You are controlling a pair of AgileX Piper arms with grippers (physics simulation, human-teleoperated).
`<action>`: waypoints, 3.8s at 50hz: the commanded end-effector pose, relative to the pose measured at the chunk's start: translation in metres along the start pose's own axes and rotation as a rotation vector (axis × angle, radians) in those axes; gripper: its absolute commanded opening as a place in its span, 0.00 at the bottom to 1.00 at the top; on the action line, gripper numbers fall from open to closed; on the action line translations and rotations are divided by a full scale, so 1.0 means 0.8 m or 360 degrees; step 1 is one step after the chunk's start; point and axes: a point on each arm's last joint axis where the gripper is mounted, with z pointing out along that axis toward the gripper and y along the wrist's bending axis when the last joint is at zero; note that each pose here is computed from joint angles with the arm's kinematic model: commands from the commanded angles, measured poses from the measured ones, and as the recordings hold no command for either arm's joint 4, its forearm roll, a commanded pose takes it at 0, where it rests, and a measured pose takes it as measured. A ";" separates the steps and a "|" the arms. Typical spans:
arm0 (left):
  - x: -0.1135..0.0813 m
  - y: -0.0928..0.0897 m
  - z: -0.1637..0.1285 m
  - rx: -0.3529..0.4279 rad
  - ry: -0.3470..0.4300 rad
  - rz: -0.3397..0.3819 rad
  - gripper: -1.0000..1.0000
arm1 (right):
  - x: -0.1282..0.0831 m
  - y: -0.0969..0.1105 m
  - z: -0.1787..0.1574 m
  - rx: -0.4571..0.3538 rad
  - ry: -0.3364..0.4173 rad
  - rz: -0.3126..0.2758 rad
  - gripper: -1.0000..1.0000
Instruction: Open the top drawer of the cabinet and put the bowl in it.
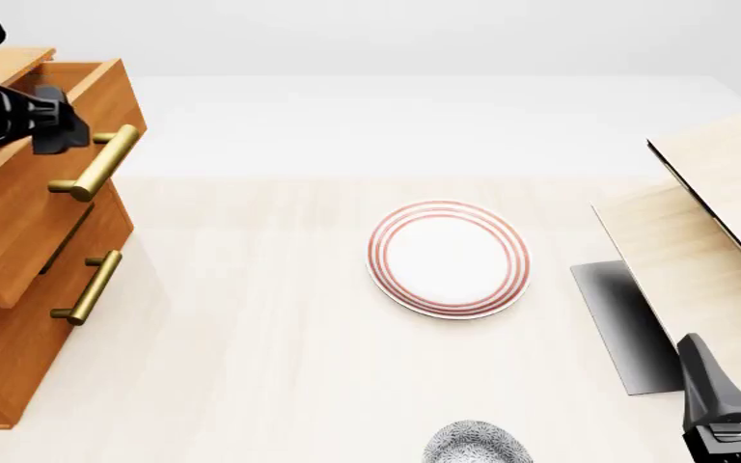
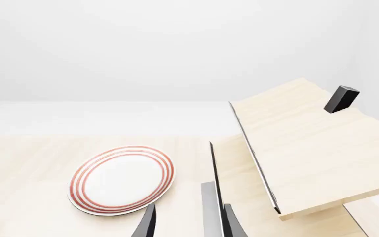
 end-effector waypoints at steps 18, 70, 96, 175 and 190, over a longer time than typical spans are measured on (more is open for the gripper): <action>0.012 0.002 0.021 -0.0008 0.0047 -0.0015 1.00 | 0.000 0.000 0.000 0.0000 -0.0002 0.0000 1.00; 0.009 -0.044 0.020 0.0157 0.0053 0.0119 1.00 | 0.000 0.000 0.000 0.0001 -0.0001 -0.0001 1.00; 0.004 -0.064 0.022 0.0226 0.0052 0.0186 1.00 | 0.000 0.000 0.000 0.0001 -0.0001 0.0000 1.00; 0.003 -0.139 0.026 0.0467 0.0044 0.0386 1.00 | 0.000 0.000 0.000 0.0001 -0.0001 0.0000 1.00; -0.001 -0.125 0.019 0.0430 0.0024 0.0366 1.00 | 0.000 0.000 0.000 0.0000 -0.0002 0.0000 1.00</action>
